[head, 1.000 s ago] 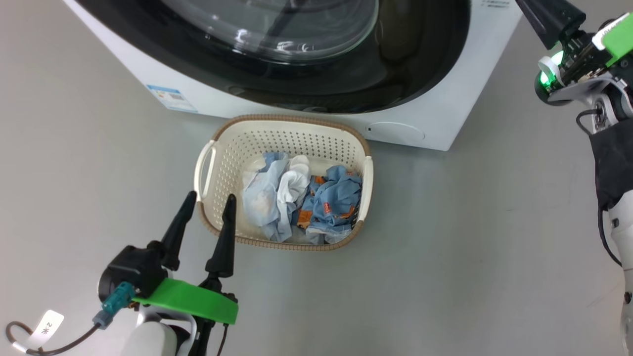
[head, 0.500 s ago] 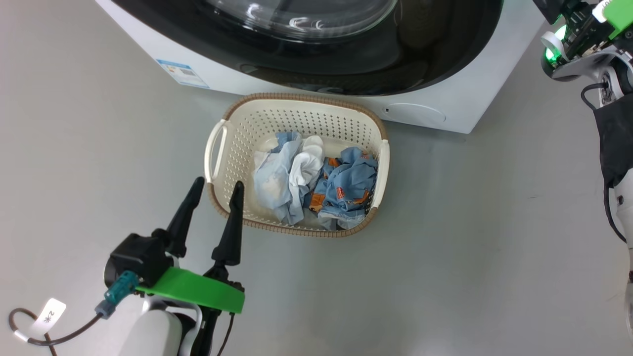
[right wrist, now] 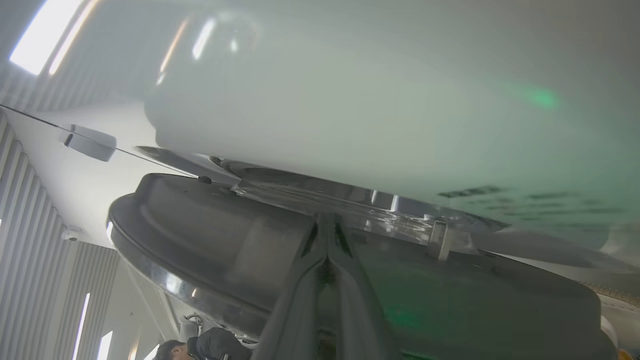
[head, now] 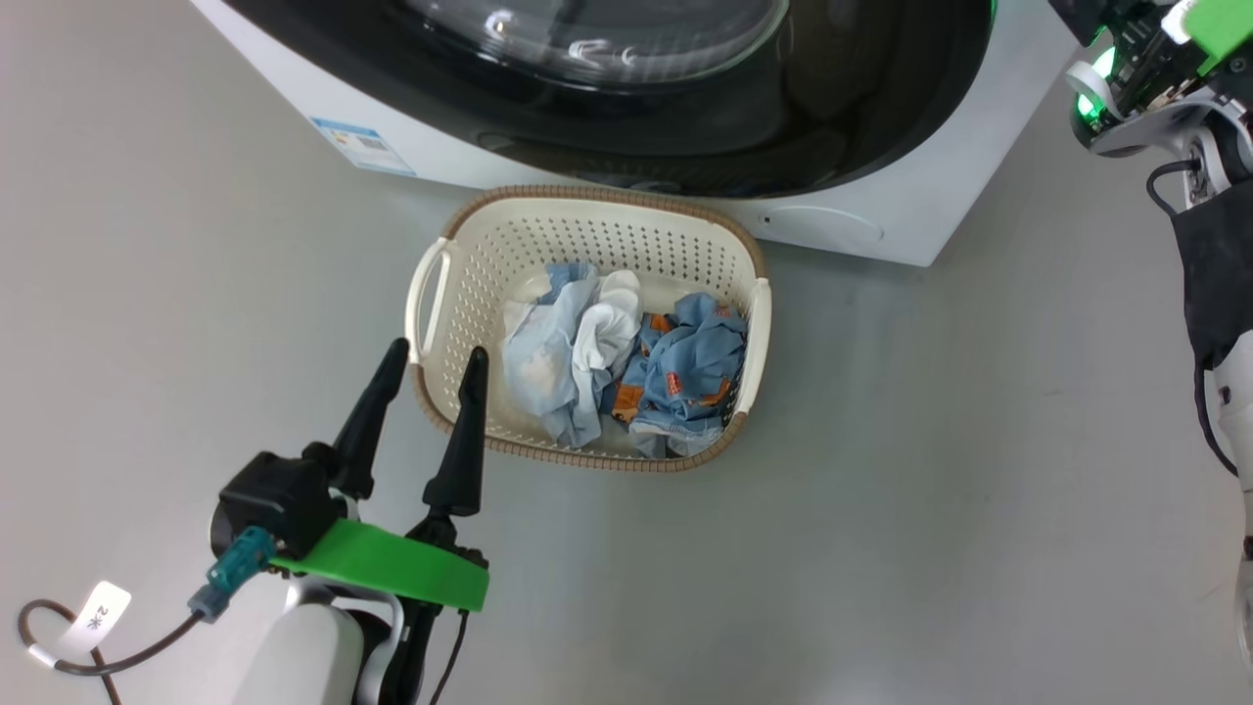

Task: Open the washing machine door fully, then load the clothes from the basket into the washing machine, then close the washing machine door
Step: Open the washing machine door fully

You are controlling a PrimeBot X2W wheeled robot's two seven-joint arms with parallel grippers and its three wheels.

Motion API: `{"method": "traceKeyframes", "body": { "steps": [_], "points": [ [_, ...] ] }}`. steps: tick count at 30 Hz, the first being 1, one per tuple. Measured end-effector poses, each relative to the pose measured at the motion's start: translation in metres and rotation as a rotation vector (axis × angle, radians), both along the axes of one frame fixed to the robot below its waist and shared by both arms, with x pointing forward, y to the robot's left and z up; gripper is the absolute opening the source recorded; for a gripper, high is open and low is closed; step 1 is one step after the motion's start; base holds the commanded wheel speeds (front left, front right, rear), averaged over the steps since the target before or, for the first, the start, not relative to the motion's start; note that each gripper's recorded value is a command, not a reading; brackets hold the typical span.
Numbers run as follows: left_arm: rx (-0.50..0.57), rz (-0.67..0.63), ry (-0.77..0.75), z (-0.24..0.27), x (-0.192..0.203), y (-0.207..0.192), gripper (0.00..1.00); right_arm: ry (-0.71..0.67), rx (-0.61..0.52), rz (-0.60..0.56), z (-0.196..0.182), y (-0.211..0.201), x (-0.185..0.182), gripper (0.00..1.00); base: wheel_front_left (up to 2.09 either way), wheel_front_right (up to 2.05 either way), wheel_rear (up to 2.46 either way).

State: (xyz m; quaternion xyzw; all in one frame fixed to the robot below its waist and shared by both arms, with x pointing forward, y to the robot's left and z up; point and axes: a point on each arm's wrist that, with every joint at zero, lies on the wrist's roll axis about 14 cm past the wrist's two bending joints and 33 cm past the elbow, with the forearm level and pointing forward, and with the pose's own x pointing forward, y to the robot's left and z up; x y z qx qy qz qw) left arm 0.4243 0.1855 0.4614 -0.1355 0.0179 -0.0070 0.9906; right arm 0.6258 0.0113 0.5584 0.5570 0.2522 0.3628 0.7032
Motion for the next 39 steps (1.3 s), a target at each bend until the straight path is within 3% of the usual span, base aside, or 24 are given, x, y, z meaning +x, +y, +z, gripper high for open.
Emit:
{"method": "traceKeyframes", "body": {
  "steps": [17, 39],
  "points": [
    [-0.001, -0.010, -0.029, 0.013, -0.015, -0.006, 1.00, 0.012, -0.051, 0.091, -0.004, 0.013, -0.054, 0.00, 0.00, 0.00, 0.00],
    [0.020, 0.034, -0.054, 0.025, -0.045, 0.006, 1.00, 0.014, -0.071, 0.294, -0.005, 0.055, -0.136, 0.00, 0.00, 0.00, 0.00]
  ]
}}
